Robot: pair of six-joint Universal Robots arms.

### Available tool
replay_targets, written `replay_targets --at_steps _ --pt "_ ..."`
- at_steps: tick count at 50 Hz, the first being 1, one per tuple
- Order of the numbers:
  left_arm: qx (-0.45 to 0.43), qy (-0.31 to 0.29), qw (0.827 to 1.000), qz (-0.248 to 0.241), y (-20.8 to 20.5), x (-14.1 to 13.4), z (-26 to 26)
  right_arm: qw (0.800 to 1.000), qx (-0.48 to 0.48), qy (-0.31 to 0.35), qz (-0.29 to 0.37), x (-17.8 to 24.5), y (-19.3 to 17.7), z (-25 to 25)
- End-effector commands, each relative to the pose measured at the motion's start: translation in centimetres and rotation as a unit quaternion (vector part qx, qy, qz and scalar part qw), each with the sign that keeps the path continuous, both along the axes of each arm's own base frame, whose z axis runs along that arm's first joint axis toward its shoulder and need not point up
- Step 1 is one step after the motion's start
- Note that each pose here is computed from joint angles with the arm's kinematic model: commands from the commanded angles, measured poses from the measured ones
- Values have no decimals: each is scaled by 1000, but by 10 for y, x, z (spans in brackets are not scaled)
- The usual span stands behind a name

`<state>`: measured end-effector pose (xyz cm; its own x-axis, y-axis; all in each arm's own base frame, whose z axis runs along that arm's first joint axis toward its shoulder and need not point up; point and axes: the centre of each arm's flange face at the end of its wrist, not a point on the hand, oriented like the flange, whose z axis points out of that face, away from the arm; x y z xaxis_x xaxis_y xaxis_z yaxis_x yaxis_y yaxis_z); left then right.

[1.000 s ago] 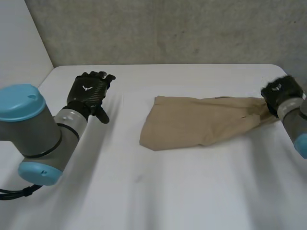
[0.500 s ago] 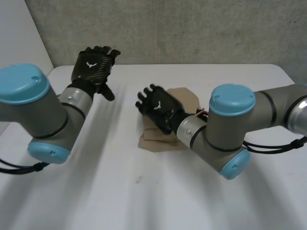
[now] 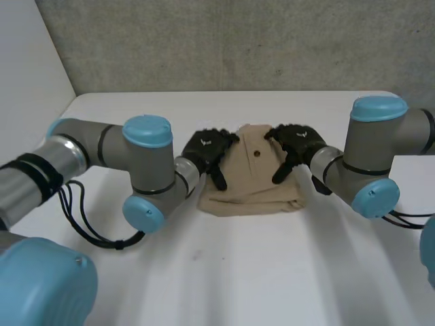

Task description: Fold the shorts.

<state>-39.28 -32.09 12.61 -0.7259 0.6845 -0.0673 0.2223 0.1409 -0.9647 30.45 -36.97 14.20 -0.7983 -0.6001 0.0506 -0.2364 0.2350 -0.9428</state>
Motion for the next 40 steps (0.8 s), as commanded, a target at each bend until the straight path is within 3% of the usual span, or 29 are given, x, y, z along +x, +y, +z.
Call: replay_targets --at_steps 1,9,18,25,28,31,36,40 --pt "44 -31 998 13 -1 12 -16 999 37 29 -3 -10 -3 -20" --pt "53 -50 997 19 -4 22 -7 997 22 74 14 -11 0 -14" --pt "-5 -48 999 11 -3 23 44 996 12 88 13 -9 4 5" --pt "-31 -28 999 13 13 33 93 989 -148 23 -8 -13 10 111" --pt "-84 13 996 34 26 54 155 971 -233 -25 -38 -26 24 166" --pt "-103 45 992 60 32 73 182 958 -270 -55 -80 -39 40 192" --pt "-133 119 976 127 59 123 227 947 -270 -54 -163 -66 69 207" --pt "-146 131 968 156 73 150 233 955 -232 -33 -184 -78 90 199"
